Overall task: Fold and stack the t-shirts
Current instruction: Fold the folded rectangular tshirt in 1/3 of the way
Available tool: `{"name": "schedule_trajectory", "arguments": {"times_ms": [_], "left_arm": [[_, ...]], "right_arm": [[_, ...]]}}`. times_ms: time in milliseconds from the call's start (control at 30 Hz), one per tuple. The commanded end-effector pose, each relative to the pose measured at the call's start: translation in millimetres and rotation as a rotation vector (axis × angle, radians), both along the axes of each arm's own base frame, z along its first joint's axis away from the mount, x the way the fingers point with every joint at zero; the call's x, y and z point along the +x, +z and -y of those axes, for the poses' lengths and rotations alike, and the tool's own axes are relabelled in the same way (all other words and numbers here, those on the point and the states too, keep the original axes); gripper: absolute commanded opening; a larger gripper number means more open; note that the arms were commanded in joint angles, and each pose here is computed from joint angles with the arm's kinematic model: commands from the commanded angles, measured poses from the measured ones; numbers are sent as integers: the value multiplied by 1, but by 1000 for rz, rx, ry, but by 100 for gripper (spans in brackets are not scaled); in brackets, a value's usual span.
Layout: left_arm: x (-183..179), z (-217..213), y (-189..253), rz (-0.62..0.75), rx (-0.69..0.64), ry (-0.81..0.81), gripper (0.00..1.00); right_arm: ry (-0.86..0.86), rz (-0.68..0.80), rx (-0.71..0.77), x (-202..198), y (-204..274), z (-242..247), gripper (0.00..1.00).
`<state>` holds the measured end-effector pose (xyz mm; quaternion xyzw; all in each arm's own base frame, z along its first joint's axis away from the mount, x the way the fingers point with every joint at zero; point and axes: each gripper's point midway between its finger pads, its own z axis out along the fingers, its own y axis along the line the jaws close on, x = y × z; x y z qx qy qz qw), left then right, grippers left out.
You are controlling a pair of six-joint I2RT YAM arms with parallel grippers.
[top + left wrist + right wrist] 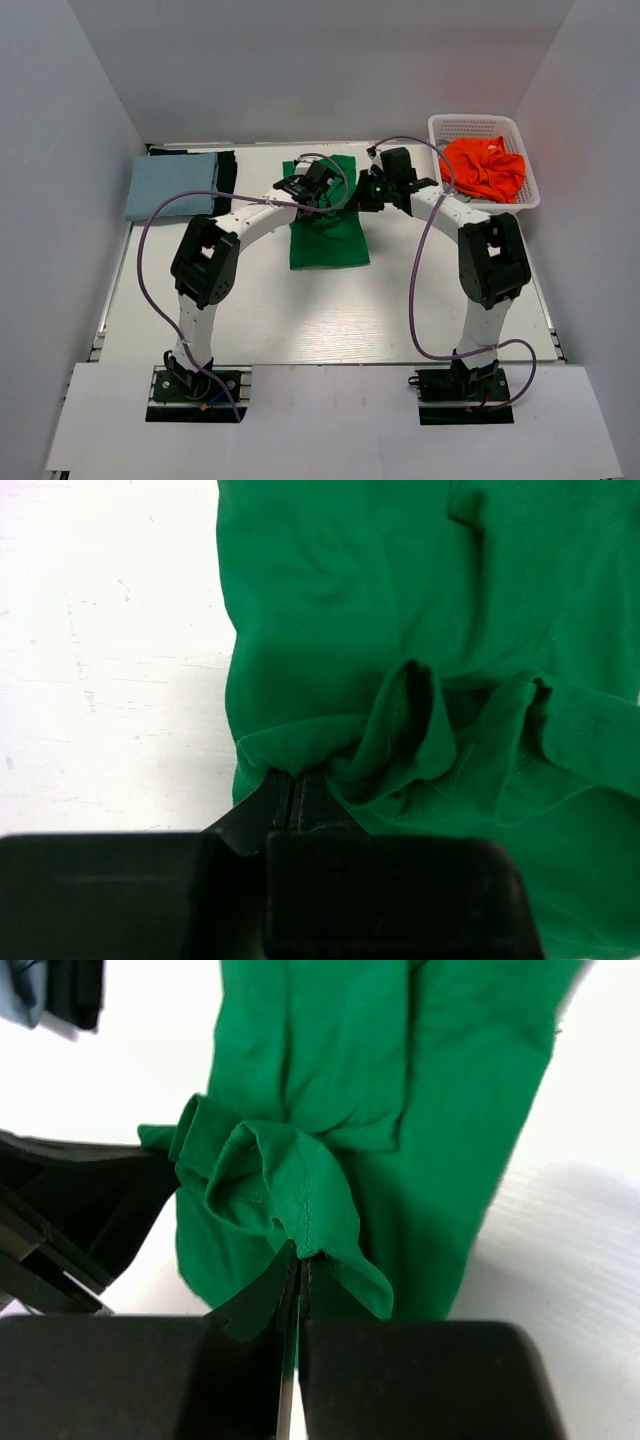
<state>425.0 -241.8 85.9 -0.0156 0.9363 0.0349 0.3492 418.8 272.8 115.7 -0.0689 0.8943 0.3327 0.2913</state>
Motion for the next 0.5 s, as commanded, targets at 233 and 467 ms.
{"name": "schedule_trajectory", "arguments": {"times_ms": [233,467], "left_arm": [[35,-5,-1,43,-107,2,12],[72,-23,10,74,-165,88,100]], "right_arm": [[-2,-16,74,29,-9,-7,0],[-56,22,98,77,-1,-3,57]]}}
